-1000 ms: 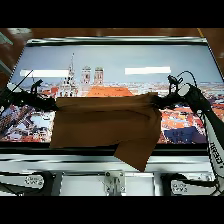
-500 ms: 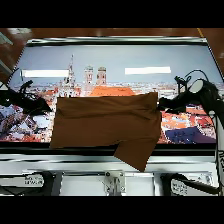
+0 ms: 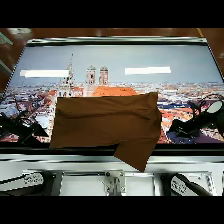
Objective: Fold the shirts.
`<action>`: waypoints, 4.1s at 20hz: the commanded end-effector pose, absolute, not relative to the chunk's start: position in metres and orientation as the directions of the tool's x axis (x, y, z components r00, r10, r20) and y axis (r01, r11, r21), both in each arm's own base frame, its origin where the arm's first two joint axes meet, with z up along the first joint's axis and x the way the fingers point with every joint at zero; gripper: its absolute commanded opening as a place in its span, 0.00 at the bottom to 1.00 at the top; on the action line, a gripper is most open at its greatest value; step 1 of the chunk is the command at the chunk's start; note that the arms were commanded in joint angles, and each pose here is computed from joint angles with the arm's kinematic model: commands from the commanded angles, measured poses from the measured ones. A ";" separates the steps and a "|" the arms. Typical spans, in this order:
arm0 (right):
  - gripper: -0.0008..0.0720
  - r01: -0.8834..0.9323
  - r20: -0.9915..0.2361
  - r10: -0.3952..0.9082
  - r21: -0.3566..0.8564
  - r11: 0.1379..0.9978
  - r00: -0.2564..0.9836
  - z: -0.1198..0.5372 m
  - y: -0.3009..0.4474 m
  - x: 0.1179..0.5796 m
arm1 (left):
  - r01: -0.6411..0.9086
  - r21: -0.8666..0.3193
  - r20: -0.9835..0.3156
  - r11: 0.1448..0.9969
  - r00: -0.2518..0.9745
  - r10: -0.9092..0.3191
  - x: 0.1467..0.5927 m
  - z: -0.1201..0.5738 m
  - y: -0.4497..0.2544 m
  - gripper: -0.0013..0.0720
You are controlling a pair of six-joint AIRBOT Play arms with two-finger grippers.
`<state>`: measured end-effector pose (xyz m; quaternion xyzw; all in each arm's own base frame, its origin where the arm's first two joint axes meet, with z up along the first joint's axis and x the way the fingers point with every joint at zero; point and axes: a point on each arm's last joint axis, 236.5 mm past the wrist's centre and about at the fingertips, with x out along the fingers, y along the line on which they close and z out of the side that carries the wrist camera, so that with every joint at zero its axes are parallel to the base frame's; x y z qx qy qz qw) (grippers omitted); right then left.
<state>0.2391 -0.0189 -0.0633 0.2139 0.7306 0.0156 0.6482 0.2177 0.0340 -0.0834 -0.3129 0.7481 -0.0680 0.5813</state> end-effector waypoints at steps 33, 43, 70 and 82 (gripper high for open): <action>0.36 0.250 -0.884 0.438 0.392 0.885 -0.164 -0.127 0.091 0.200 | -0.323 -0.576 -0.784 0.751 -0.044 -0.620 0.227 -0.100 -0.033 0.08; 0.10 0.061 -0.869 0.451 0.471 0.880 0.204 -0.042 0.095 0.269 | -0.061 -0.553 -0.828 0.831 0.151 -0.539 0.268 -0.059 -0.017 0.08; 0.77 0.182 -0.773 0.367 0.519 0.835 0.518 -0.051 0.068 0.474 | -0.100 -0.582 -0.771 0.807 0.382 -0.509 0.418 -0.053 -0.013 0.86; 0.97 0.269 -0.881 0.393 0.458 0.847 0.264 -0.090 0.019 0.413 | -0.018 -0.623 -0.713 0.782 0.424 -0.558 0.439 0.033 -0.003 0.93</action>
